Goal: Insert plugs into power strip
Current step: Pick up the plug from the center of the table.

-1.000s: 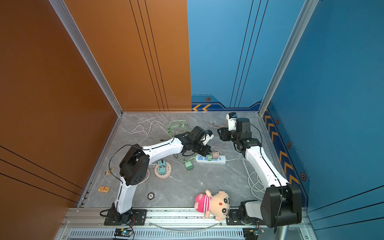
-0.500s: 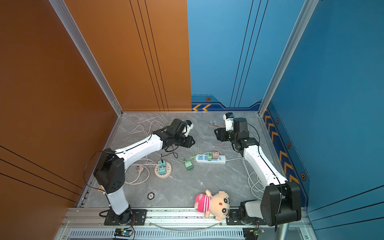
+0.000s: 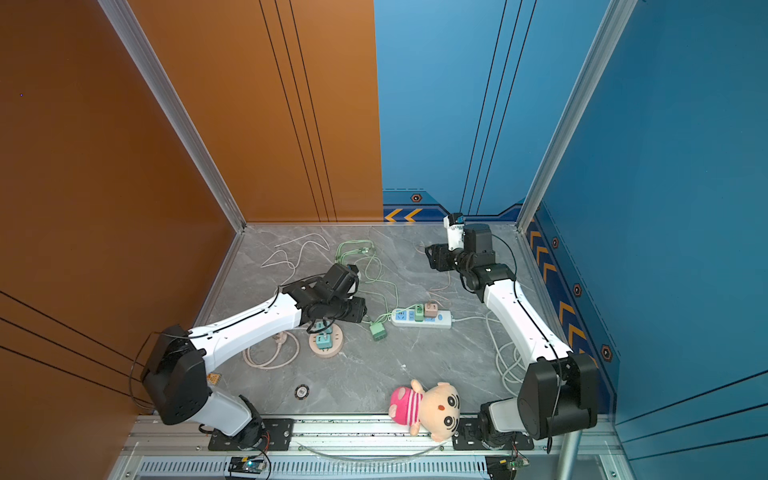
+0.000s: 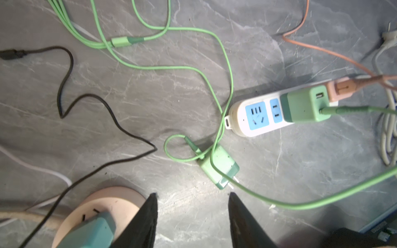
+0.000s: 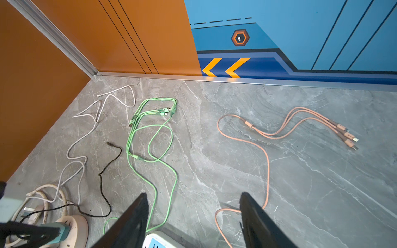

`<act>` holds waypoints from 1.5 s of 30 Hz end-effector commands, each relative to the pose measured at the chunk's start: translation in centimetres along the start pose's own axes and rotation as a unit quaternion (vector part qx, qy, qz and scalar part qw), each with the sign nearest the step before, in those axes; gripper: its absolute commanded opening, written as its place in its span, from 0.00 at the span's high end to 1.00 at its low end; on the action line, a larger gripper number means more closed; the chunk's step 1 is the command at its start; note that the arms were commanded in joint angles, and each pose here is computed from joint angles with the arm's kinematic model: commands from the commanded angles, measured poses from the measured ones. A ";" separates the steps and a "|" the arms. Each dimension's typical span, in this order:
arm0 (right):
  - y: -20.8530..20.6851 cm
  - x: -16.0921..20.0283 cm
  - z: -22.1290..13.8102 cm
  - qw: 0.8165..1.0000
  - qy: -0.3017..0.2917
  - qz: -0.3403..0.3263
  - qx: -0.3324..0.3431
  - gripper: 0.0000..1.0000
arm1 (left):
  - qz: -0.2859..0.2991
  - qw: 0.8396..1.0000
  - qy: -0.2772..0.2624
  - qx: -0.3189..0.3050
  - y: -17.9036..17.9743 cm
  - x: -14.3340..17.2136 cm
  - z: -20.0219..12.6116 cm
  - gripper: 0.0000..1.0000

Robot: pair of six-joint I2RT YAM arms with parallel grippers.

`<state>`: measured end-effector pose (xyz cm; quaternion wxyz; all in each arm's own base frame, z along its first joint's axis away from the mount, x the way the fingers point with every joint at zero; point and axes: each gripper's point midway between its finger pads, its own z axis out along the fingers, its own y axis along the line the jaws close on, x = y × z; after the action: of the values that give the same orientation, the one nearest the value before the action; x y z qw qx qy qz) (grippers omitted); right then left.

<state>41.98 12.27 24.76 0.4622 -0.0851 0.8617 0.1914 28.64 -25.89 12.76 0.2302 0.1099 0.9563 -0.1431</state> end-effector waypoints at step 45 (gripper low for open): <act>-2.1 0.6 -0.3 0.998 0.014 0.015 0.059 0.23 | -0.124 0.987 0.004 -0.098 -2.9 4.1 8.8 0.32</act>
<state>42.31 10.79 23.44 0.4512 -0.0597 0.8778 0.1491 27.30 -31.00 4.36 0.2149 -0.0240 0.9724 -0.0875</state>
